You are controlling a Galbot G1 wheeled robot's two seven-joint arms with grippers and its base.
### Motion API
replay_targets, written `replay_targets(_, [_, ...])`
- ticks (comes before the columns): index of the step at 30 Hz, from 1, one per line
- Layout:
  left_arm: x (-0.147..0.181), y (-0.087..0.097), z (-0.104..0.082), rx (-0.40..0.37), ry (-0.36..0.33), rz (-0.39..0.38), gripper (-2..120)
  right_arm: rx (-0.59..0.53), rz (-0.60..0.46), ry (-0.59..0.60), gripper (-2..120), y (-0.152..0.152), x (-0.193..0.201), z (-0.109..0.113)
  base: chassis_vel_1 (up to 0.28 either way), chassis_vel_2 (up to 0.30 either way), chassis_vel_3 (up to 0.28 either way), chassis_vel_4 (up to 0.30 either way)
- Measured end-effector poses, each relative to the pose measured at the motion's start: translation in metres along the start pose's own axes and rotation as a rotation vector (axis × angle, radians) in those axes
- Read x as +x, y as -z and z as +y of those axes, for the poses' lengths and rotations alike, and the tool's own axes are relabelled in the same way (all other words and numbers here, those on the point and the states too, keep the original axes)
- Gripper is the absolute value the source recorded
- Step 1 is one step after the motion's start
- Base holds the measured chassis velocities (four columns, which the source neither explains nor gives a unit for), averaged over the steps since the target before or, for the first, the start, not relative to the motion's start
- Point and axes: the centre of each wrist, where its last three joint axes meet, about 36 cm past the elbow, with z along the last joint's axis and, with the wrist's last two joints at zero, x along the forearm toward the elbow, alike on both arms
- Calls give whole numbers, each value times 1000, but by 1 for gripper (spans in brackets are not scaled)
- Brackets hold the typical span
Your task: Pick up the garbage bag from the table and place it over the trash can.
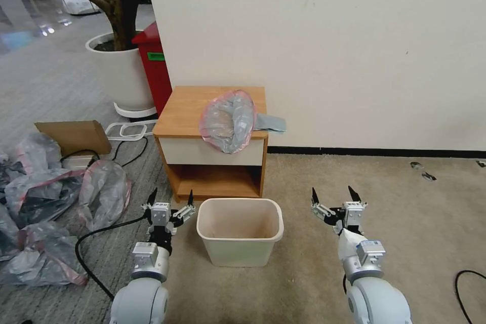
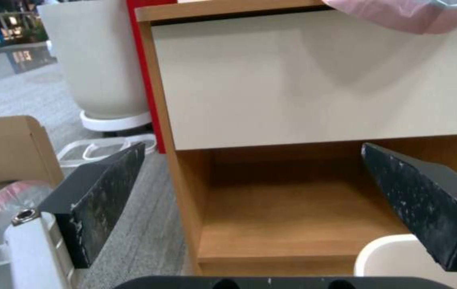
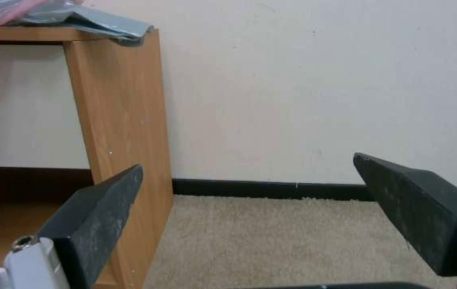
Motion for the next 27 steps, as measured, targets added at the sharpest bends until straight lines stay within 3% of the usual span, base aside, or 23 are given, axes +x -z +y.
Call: replay_targets(27, [0, 0, 0, 0, 0, 0, 100, 0, 0, 0, 100, 0, 0, 0, 0, 0, 0, 0])
